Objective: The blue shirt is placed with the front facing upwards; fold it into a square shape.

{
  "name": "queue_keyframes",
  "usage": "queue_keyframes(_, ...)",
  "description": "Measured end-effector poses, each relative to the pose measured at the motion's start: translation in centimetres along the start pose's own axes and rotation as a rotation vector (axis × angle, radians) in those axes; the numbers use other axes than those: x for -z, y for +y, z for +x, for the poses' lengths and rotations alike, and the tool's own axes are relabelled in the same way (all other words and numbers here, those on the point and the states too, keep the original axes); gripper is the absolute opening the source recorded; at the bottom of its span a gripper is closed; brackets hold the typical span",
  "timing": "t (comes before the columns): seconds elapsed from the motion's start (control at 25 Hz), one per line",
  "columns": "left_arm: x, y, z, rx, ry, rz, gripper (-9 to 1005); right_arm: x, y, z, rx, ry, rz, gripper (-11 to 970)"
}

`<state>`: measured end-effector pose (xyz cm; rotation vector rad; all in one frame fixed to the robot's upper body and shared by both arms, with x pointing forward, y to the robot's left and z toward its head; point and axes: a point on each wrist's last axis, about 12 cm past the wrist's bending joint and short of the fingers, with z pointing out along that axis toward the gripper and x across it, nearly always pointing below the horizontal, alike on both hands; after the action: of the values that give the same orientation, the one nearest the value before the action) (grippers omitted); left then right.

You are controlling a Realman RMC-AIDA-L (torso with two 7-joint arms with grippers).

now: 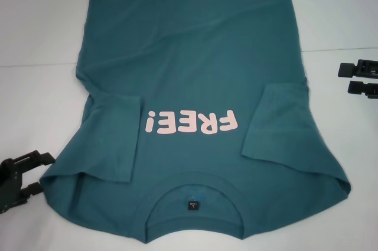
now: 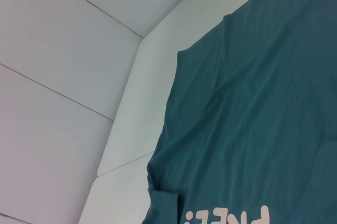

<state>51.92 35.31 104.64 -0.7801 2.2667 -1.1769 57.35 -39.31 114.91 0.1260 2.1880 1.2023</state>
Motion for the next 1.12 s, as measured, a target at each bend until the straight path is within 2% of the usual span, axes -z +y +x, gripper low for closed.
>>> queue_keyframes(0.32, 0.2, 0.5, 0.6, 0.026, 0.009, -0.005, 824, 0.0, 0.0, 0.0, -0.001, 0.0, 0.0, 816)
queue_keyframes(1.12, 0.0, 0.3, 1.7, 0.054, 0.062, 0.035, 826, 0.0, 0.0, 0.0, -0.003, -0.002, 0.0, 817)
